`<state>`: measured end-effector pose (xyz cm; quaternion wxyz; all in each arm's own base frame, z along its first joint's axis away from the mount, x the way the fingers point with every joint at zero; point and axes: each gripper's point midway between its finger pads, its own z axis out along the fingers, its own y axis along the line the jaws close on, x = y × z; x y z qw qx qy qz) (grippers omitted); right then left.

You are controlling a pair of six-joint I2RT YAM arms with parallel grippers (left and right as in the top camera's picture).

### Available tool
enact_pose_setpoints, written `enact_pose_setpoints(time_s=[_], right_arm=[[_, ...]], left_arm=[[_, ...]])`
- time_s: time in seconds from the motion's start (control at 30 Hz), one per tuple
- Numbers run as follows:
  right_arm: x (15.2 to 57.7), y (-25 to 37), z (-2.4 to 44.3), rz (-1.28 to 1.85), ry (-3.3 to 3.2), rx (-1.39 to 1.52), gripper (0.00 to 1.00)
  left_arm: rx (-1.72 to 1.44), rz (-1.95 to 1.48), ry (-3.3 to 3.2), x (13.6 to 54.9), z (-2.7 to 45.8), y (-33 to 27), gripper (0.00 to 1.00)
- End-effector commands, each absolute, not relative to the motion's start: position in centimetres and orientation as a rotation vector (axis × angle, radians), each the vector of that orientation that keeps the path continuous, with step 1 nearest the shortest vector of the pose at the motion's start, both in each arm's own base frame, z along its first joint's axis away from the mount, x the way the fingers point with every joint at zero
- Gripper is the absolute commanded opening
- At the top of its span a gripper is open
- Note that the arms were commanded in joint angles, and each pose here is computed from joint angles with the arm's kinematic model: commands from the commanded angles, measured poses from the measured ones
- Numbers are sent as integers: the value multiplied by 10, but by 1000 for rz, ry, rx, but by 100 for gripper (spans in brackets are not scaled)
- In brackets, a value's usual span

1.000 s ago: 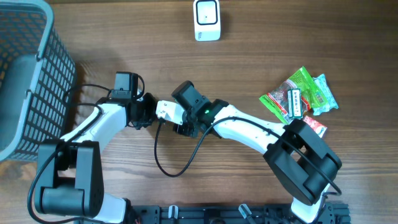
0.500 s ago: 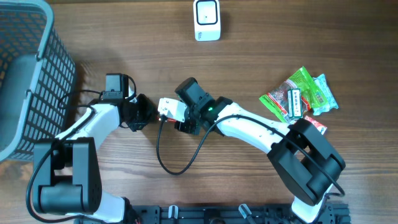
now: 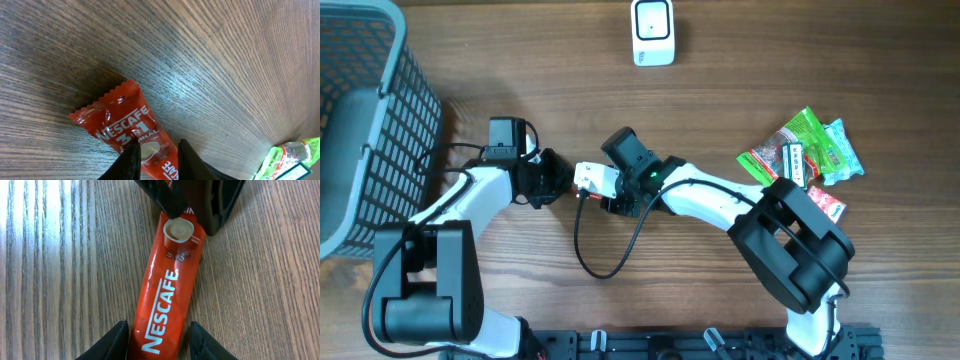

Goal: Scan the item barcode
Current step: 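Grasp the red stick with the right gripper beside the left gripper, then release with the left gripper and carry the stick to the scanner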

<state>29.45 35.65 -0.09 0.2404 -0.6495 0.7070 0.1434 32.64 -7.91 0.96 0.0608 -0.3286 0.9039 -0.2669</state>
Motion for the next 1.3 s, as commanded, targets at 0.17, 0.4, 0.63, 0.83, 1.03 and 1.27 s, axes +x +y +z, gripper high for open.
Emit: enact_pose_setpoints(time_s=[0.17, 0.4, 0.63, 0.83, 1.03, 1.27], right_arm=[[295, 322, -23, 260, 2176, -1693, 4], [316, 303, 44, 309, 2338, -1293, 4], [313, 291, 92, 402, 2452, -959, 4], [316, 265, 115, 409, 2531, -798, 4], [338, 222, 159, 398, 2659, -531, 4], [373, 206, 270, 386, 2620, -400, 4]], left_arm=[[-999, -846, 2728, 328, 9, -80, 47], [-936, -879, 2527, 360, 70, -59, 80], [-872, -731, 2492, 361, 81, -35, 100], [-926, -637, 2528, 352, 72, -25, 100], [-926, -637, 2528, 352, 72, -25, 100], [-926, -638, 2528, 352, 72, -25, 100]])
